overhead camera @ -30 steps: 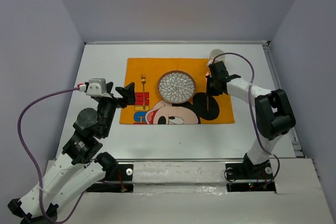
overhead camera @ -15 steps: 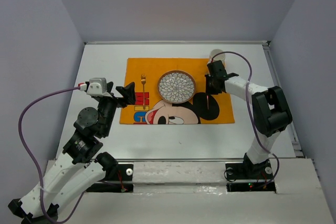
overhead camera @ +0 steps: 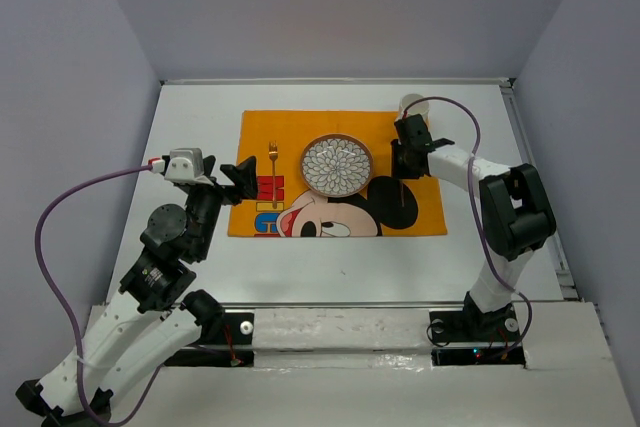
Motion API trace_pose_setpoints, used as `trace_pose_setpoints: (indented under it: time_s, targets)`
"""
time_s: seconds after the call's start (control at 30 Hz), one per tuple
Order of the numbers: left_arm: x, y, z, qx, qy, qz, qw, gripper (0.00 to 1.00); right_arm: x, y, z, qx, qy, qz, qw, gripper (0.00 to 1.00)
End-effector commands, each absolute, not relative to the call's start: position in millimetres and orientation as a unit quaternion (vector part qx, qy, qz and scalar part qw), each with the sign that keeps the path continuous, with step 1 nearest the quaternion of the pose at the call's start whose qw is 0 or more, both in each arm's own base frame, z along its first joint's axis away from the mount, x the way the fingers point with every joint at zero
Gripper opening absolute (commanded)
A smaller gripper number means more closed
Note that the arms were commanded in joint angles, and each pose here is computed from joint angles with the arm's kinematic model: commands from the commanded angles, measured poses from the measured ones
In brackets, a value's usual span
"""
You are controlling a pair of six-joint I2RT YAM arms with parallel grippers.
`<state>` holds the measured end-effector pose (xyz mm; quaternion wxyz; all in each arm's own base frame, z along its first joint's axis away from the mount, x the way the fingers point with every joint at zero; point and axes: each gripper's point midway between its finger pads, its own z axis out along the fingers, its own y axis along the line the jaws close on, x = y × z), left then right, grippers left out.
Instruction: Set the dinner table for one person
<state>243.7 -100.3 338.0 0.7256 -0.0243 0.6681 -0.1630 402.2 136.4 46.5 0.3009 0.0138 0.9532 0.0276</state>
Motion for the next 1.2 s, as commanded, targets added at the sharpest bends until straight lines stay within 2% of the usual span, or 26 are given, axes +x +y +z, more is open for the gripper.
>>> trace_pose_setpoints:
  time_s: [0.0,0.13,0.2,0.23,0.27,0.33,0.37,0.53,0.57,0.8,0.97,1.17]
  targets:
    - [245.5,-95.9,348.0,-0.035,0.653,-0.162,0.739,0.99,417.3,142.3,64.7,0.011,0.943,0.033,0.332,0.36]
    - [246.6,-94.1,347.9,-0.039,0.653,-0.158,0.739,0.99,409.0,144.3,93.3,0.013,0.933,0.056,0.355,0.38]
    - [247.1,-93.2,347.4,-0.040,0.654,-0.155,0.739,0.99,404.1,145.8,132.3,0.013,0.917,0.080,0.391,0.50]
    - [247.6,-92.5,347.0,-0.042,0.654,-0.153,0.739,0.99,401.4,145.1,146.0,0.014,0.910,0.086,0.405,0.51]
    - [247.7,-92.3,347.0,-0.043,0.654,-0.153,0.739,0.99,397.4,145.2,159.5,0.012,0.903,0.096,0.418,0.60]
    - [247.7,-92.2,347.7,-0.042,0.654,-0.152,0.740,0.99,389.9,143.9,190.2,0.014,0.887,0.112,0.449,0.69]
    - [248.7,-94.2,346.4,-0.037,0.657,-0.152,0.737,0.99,380.9,140.9,219.9,0.018,0.868,0.127,0.480,0.76]
    - [247.5,-98.3,359.6,-0.025,0.653,-0.159,0.740,0.99,339.6,125.4,311.1,0.029,0.783,0.178,0.595,0.98]
    - [247.3,-98.2,362.4,-0.026,0.652,-0.161,0.740,0.99,321.7,115.9,346.8,0.037,0.743,0.192,0.640,1.00]
    - [240.2,-98.9,406.8,-0.032,0.625,-0.190,0.757,0.99,250.0,74.1,428.3,0.049,0.627,0.196,0.752,1.00]
    - [239.6,-95.9,429.6,-0.041,0.604,-0.195,0.772,0.99,213.5,67.6,455.5,0.034,0.578,0.221,0.785,1.00]
    - [235.8,-94.5,456.5,-0.053,0.570,-0.215,0.791,0.99,195.8,51.3,465.7,0.053,0.550,0.211,0.806,1.00]
